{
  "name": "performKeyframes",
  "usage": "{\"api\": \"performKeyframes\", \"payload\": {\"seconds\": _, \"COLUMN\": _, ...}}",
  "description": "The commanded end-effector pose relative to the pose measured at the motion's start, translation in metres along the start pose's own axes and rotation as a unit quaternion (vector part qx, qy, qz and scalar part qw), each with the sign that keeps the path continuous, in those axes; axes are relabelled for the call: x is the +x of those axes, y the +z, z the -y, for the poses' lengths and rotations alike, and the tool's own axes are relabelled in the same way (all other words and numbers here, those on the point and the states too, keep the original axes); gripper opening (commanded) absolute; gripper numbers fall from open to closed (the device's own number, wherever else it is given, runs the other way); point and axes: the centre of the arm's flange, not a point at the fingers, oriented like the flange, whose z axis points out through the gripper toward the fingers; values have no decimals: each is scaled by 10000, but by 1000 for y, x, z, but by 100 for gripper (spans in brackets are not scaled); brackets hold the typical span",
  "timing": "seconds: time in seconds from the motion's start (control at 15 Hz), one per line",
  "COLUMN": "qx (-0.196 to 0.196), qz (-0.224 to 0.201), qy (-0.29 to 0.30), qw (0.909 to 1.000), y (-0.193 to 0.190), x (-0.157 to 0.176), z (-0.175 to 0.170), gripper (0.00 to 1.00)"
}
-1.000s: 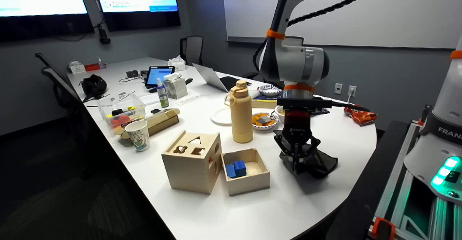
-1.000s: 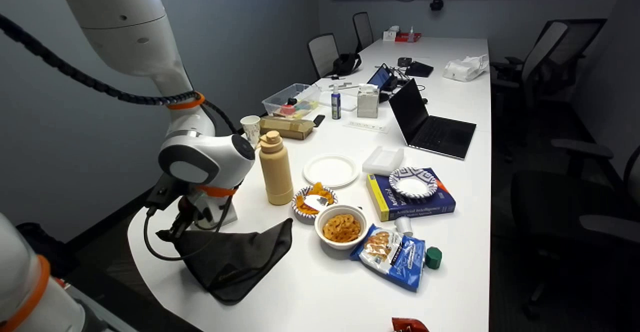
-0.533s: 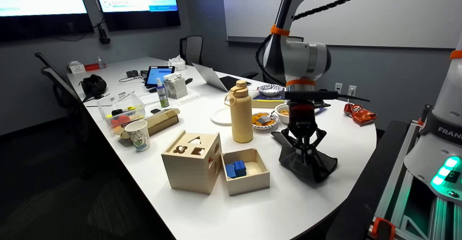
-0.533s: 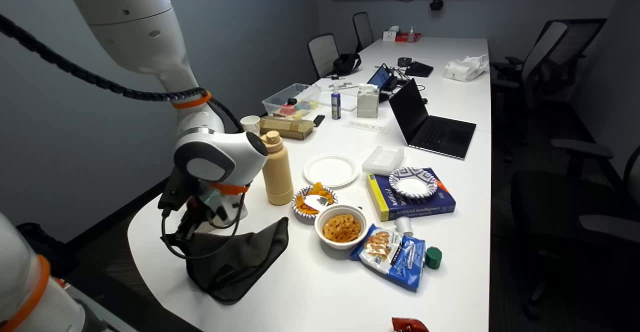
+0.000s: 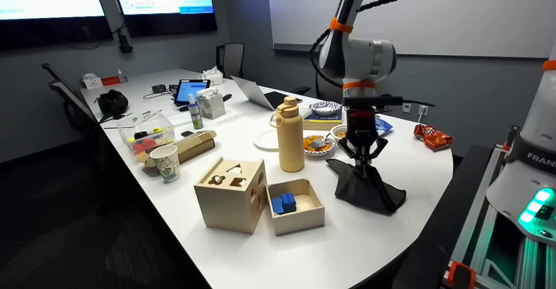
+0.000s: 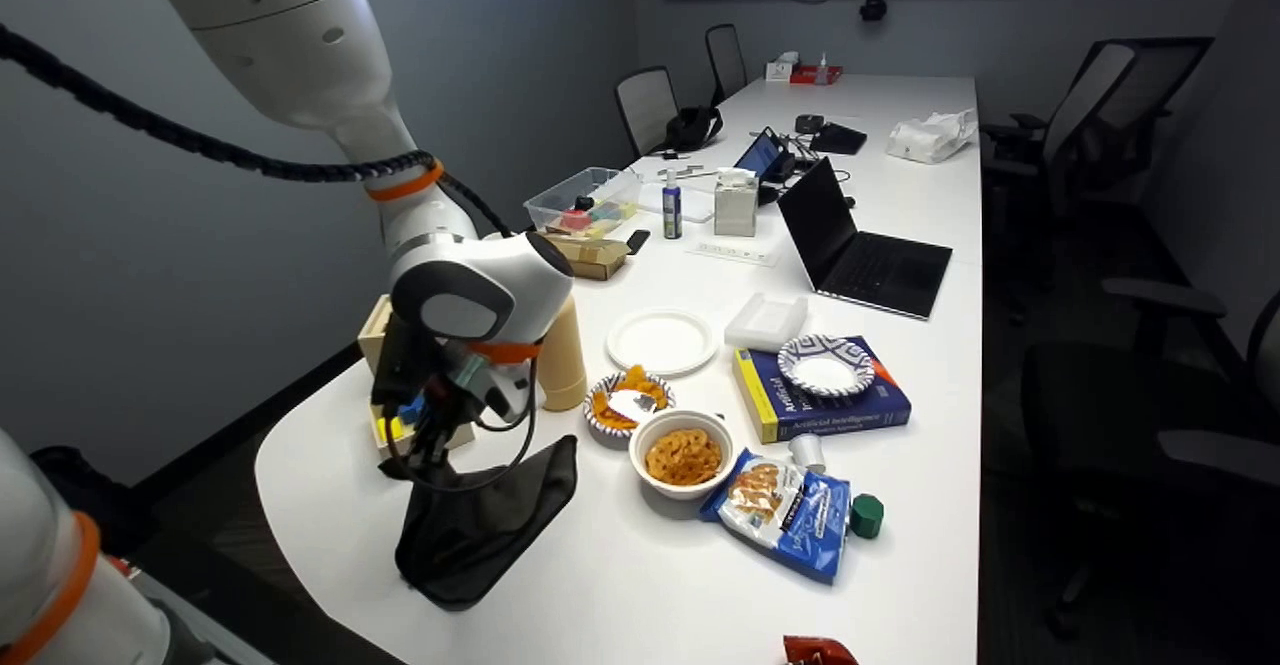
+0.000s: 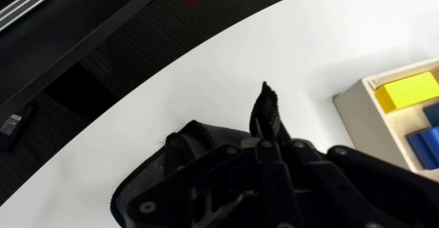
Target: Fold the dark towel into a triangle twice.
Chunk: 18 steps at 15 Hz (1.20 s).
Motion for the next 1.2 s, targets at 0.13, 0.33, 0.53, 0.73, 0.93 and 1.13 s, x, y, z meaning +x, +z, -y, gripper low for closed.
{"api": "performKeyframes", "payload": {"seconds": 0.13, "qx": -205, "qz": -375, "qy": 133, "qw": 9990, "y": -17, "x": 18, "z": 10, "gripper": 1}}
{"api": "performKeyframes", "payload": {"seconds": 0.33, "qx": -262, "qz": -566, "qy": 245, "qw": 9978, "y": -19, "x": 30, "z": 12, "gripper": 1}}
{"api": "performKeyframes", "payload": {"seconds": 0.53, "qx": -331, "qz": -758, "qy": 373, "qw": 9959, "y": -18, "x": 42, "z": 12, "gripper": 1}}
{"api": "performKeyframes", "payload": {"seconds": 0.73, "qx": -232, "qz": -960, "qy": 468, "qw": 9940, "y": -19, "x": 53, "z": 12, "gripper": 1}}
{"api": "performKeyframes", "payload": {"seconds": 0.93, "qx": -107, "qz": -1196, "qy": 524, "qw": 9914, "y": -25, "x": 61, "z": 12, "gripper": 1}}
{"api": "performKeyframes", "payload": {"seconds": 1.13, "qx": 16, "qz": -1333, "qy": 506, "qw": 9898, "y": -31, "x": 69, "z": 12, "gripper": 1}}
